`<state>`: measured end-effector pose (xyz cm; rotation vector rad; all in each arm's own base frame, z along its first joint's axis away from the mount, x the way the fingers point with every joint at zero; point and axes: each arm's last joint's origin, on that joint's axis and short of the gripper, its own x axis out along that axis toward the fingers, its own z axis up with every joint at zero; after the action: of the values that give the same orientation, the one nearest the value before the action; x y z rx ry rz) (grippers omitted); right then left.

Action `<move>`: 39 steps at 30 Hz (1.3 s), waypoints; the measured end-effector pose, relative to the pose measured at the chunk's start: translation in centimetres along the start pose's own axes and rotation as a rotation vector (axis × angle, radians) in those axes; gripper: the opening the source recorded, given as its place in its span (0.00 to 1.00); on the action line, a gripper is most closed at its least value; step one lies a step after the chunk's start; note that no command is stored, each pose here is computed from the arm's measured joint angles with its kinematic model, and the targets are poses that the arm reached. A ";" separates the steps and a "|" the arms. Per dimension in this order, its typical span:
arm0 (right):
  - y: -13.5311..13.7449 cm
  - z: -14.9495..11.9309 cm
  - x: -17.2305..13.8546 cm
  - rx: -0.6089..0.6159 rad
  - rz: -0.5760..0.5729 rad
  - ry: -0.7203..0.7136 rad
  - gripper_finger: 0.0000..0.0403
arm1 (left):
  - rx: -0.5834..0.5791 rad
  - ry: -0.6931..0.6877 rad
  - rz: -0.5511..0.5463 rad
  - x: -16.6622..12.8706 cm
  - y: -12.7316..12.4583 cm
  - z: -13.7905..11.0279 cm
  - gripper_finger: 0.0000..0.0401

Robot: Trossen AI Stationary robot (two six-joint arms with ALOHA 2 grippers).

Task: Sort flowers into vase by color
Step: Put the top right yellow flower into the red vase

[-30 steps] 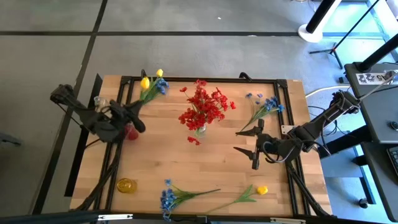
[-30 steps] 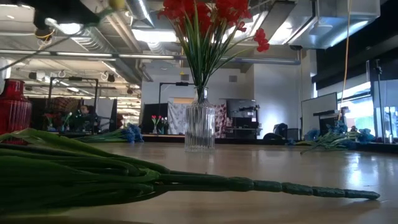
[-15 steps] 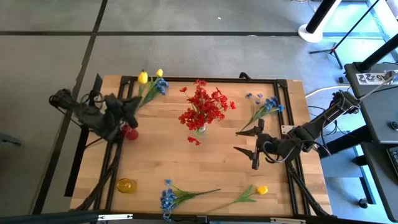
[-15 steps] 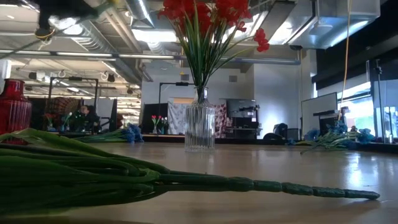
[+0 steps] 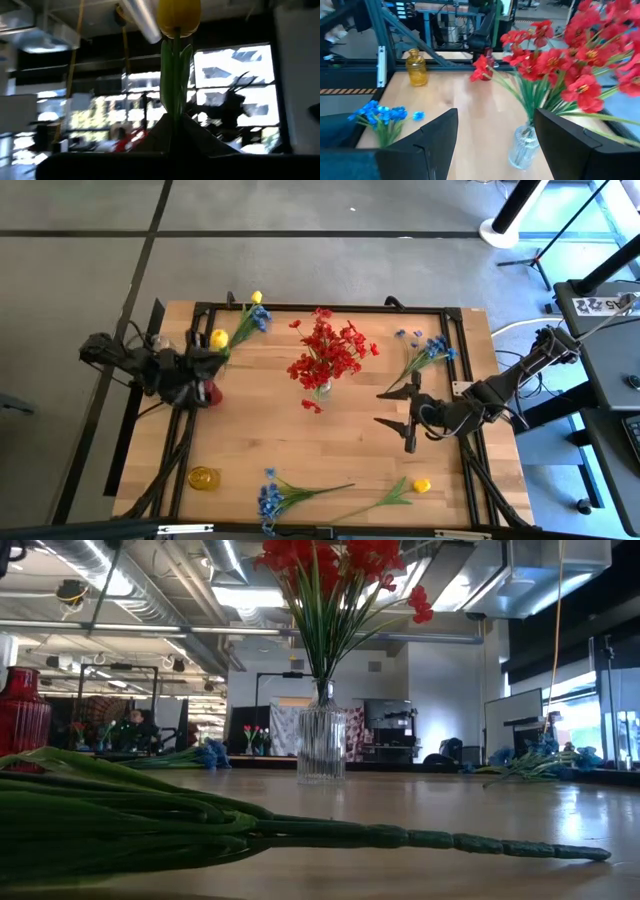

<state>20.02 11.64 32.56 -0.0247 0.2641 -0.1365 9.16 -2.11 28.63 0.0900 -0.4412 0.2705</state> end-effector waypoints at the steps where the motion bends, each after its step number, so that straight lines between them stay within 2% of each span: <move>1: 0.0 0.0 0.0 0.007 0.007 0.004 0.64 | 0.021 0.027 0.032 -0.3 0.4 0.2 0.04; 3: 0.1 -0.1 0.1 0.013 0.013 0.006 0.64 | 0.041 0.059 0.056 -1.1 1.3 0.6 0.04; 7: 0.3 -0.3 0.4 0.002 0.010 0.019 0.64 | -0.003 0.049 0.066 -3.1 3.1 1.7 0.04; 10: 0.6 -0.6 0.8 -0.006 -0.010 0.025 0.64 | 0.010 0.098 0.081 -3.2 3.1 1.3 0.04; 17: 1.0 -1.0 1.4 -0.005 -0.021 0.044 0.64 | -0.095 0.109 -0.056 -3.2 2.4 0.5 0.04; 21: 1.0 -1.0 1.4 0.005 -0.013 0.044 0.64 | -0.140 0.118 -0.076 -3.3 2.2 0.0 0.04; 24: 1.0 -0.9 1.4 0.010 -0.012 0.039 0.64 | -0.190 0.064 -0.187 -3.3 1.9 0.3 0.04; 27: 1.1 -0.4 2.0 0.037 -0.028 -0.014 0.64 | -0.235 -0.054 -0.334 -3.2 1.6 1.3 0.04; 29: 1.5 -0.1 2.9 0.020 -0.018 -0.066 0.64 | -0.244 -0.129 -0.381 -3.1 1.5 1.9 0.04; 35: 2.4 1.3 6.1 -0.047 0.034 -0.290 0.64 | -0.234 -0.213 -0.398 -1.3 0.3 2.4 0.04; 39: 3.0 2.2 8.0 -0.097 0.070 -0.345 0.64 | -0.232 -0.213 -0.405 0.9 -1.6 1.5 0.04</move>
<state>28.65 13.54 32.44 -0.1338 -0.0737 -0.0478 9.74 -3.70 30.32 -0.0208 -0.6505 -0.1916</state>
